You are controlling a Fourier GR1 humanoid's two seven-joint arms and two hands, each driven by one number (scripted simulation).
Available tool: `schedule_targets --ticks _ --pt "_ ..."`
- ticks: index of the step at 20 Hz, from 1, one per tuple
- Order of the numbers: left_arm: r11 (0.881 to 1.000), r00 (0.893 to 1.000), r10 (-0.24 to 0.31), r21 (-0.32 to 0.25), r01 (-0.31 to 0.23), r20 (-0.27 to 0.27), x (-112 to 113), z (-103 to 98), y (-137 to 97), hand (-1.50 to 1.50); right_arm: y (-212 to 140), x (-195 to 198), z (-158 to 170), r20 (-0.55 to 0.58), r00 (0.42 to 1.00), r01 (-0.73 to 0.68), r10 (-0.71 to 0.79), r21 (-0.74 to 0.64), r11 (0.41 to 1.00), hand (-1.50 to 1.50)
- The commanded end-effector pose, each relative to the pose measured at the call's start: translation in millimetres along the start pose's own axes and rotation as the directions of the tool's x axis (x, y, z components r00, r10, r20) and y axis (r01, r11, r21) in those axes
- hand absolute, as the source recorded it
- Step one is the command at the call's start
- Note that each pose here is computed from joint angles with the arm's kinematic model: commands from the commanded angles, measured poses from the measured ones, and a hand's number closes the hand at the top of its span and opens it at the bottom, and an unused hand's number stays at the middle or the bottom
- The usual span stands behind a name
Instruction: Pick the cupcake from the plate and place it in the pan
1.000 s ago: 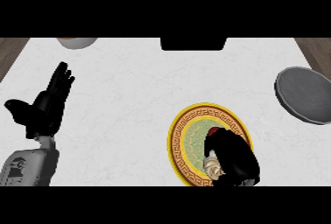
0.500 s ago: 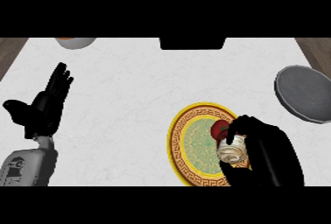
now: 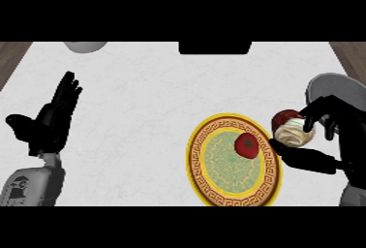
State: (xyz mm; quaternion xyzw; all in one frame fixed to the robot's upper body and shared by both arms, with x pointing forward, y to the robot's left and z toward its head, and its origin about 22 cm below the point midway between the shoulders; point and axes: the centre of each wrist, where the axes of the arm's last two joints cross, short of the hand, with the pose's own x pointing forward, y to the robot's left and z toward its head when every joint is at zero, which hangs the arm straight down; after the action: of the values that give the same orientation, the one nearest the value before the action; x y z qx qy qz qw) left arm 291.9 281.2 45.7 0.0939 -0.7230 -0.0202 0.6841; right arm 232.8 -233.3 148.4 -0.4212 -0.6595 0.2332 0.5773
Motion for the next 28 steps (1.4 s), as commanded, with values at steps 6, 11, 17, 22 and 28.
schedule_targets --ticks 6,11,17,22,28 --pt "1.0 1.0 0.002 -0.024 -0.002 -0.007 9.1 -5.7 -10.5 0.0 -45.9 -120.8 -70.6 -0.1 0.995 -0.017 0.006 -0.109 0.994 1.5" --pt "1.0 1.0 0.008 -0.005 -0.008 0.019 10.8 -17.4 -10.9 0.0 -46.2 -166.7 -105.3 -0.144 0.986 -0.101 0.082 -0.135 0.986 1.5" --pt "0.999 1.0 0.016 -0.048 -0.015 0.018 5.0 -5.3 -26.8 0.0 -58.5 -213.6 -127.5 -0.201 0.963 -0.218 0.179 -0.189 0.957 1.5" --pt "0.998 1.0 0.018 -0.055 -0.016 0.023 14.7 -10.5 -18.4 0.0 -43.8 -239.2 -128.5 -0.224 0.965 -0.183 0.134 -0.215 0.959 1.5" --pt "0.997 0.999 0.031 -0.066 -0.029 0.036 6.8 -14.4 -31.4 0.0 -29.3 -258.4 -118.7 -0.289 0.957 -0.051 0.019 -0.103 0.993 -1.5"
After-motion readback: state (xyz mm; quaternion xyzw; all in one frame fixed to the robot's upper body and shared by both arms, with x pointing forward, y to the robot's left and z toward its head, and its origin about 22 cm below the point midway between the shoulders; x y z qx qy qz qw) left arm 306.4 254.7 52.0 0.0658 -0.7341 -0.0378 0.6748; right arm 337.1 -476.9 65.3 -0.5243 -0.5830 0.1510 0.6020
